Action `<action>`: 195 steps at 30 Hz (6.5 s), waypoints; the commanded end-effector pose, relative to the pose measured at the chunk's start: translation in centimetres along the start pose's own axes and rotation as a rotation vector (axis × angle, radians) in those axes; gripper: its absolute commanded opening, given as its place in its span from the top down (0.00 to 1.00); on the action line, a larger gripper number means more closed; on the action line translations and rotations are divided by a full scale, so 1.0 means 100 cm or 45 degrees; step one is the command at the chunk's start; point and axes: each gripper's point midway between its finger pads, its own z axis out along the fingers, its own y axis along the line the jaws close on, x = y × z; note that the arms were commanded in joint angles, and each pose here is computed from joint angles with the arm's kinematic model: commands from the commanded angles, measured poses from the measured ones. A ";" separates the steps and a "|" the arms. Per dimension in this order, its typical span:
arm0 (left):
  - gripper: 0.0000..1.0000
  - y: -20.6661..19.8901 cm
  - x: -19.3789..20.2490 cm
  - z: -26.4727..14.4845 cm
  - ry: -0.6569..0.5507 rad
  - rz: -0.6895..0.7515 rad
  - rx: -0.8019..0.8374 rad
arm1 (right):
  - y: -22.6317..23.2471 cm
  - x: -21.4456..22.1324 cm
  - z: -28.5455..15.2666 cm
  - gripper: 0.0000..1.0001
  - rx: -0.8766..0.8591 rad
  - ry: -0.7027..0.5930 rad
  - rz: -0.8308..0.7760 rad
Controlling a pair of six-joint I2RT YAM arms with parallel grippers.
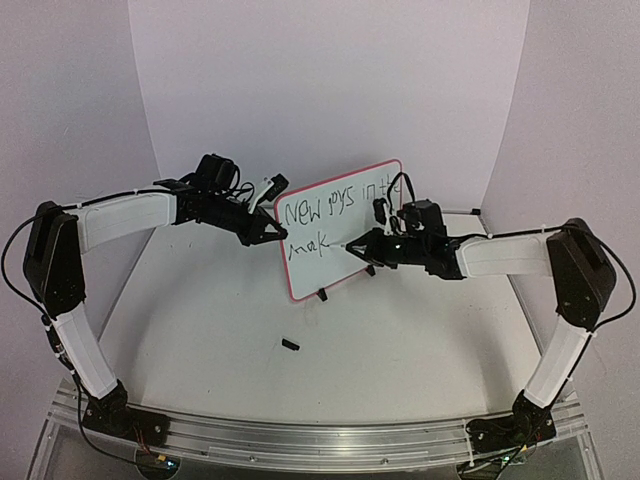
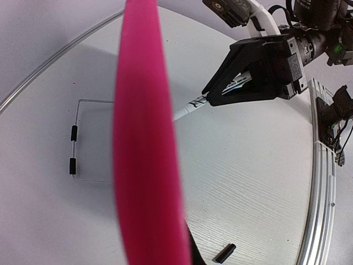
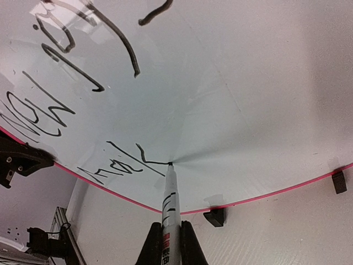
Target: Write a sentence on the whiteboard
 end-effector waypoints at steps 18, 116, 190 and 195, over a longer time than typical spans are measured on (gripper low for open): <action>1.00 -0.030 0.036 0.013 0.170 -0.095 0.140 | 0.027 -0.041 -0.017 1.00 -0.089 -0.117 -0.041; 1.00 -0.029 0.038 0.015 0.176 -0.098 0.141 | 0.012 -0.041 -0.020 1.00 -0.032 -0.124 -0.037; 1.00 -0.029 0.036 0.013 0.172 -0.093 0.135 | 0.004 -0.044 -0.015 1.00 -0.016 -0.121 -0.010; 1.00 -0.029 0.037 0.013 0.173 -0.092 0.136 | 0.003 -0.047 -0.022 1.00 0.009 -0.152 -0.016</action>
